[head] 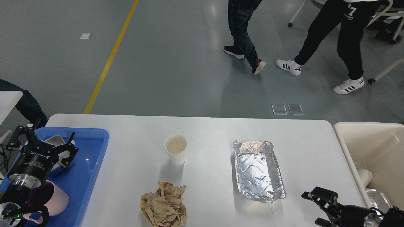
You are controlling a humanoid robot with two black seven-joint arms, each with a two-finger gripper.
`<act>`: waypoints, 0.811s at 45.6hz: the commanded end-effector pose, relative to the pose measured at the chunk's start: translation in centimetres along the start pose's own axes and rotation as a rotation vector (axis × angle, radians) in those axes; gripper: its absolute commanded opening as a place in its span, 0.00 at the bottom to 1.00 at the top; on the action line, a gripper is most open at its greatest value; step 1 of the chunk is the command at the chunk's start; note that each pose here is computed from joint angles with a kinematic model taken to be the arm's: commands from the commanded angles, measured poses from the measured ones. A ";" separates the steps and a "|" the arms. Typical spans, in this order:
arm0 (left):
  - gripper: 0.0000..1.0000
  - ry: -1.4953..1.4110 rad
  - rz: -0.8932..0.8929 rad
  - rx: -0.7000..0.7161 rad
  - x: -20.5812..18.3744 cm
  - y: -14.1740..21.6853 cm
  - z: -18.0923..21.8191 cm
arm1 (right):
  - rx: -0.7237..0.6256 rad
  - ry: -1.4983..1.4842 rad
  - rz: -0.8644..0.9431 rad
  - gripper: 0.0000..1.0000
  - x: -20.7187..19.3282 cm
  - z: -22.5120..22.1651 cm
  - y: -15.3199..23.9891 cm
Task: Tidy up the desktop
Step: 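Withdraw the right gripper and bring it down near the foil tray, then grasp the foil tray edge with the right gripper and lift it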
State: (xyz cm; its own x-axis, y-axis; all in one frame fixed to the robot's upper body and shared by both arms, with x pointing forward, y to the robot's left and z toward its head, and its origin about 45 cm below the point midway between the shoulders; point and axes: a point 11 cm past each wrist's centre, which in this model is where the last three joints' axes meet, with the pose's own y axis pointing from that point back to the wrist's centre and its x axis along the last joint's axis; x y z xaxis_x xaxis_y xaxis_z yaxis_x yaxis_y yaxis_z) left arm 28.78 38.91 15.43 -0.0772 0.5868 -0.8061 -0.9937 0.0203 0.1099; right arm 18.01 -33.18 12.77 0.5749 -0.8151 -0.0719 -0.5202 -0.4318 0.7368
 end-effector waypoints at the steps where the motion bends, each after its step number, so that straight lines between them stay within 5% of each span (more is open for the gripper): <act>1: 0.97 -0.002 -0.002 0.021 -0.1 0.0 -0.7 | 0.039 -0.076 0.000 1.00 -1.3 -0.4 -1.2; 37: 0.97 -0.014 0.003 0.059 0.1 0.2 -1.6 | 0.060 -0.385 0.059 0.99 -6.3 -1.4 -6.3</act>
State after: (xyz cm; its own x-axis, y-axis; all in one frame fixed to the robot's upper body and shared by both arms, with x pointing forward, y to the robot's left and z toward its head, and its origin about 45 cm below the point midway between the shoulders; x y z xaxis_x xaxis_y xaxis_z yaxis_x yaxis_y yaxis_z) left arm 28.58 37.71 14.59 -0.0764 0.5994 -0.7968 -0.9874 0.0653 0.1438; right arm 18.17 -24.66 9.71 0.3101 -0.9027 -0.2984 -0.5770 -0.4281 0.6955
